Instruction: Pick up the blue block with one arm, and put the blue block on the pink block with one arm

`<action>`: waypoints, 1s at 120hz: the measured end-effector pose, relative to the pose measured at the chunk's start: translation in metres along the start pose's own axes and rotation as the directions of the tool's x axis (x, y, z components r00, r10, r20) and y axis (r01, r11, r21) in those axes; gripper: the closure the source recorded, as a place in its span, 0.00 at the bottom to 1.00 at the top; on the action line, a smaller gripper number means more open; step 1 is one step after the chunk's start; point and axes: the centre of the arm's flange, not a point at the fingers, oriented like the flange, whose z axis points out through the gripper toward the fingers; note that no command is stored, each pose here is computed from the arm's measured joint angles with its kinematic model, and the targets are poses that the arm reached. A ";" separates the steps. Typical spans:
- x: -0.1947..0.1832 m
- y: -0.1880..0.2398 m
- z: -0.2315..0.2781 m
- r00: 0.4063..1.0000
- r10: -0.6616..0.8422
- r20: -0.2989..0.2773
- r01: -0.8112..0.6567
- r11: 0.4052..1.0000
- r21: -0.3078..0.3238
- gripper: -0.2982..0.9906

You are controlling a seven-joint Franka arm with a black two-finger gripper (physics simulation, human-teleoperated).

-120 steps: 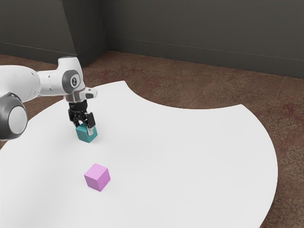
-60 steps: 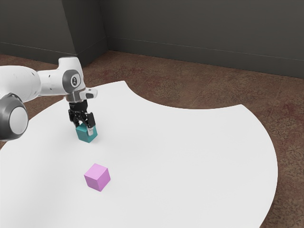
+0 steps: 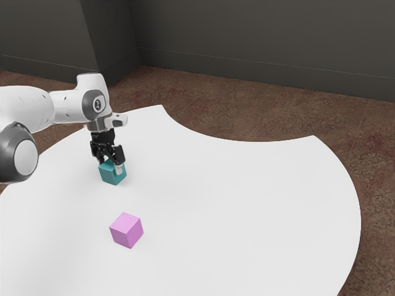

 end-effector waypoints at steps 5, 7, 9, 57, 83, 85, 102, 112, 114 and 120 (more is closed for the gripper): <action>0.001 0.000 -0.001 1.000 0.000 -0.003 0.000 1.000 0.001 0.25; 0.002 0.000 -0.001 1.000 0.000 -0.004 0.000 1.000 0.002 0.25; 0.002 0.000 -0.002 1.000 0.001 -0.006 -0.001 1.000 0.002 0.25; 0.009 0.000 -0.003 1.000 0.002 -0.007 -0.002 1.000 -0.001 0.25; 0.007 0.001 0.000 1.000 -0.001 0.017 0.001 1.000 -0.012 0.25; 0.007 0.001 0.001 1.000 -0.001 0.019 0.001 1.000 -0.014 0.25; 0.006 0.003 0.003 0.999 -0.004 0.034 0.005 1.000 -0.021 0.25; 0.005 0.003 0.004 0.999 -0.008 0.042 0.009 1.000 -0.025 0.25; 0.005 0.003 0.004 0.999 -0.009 0.043 0.010 1.000 -0.025 0.25; 0.005 0.003 0.004 0.999 -0.011 0.046 0.012 1.000 -0.027 0.25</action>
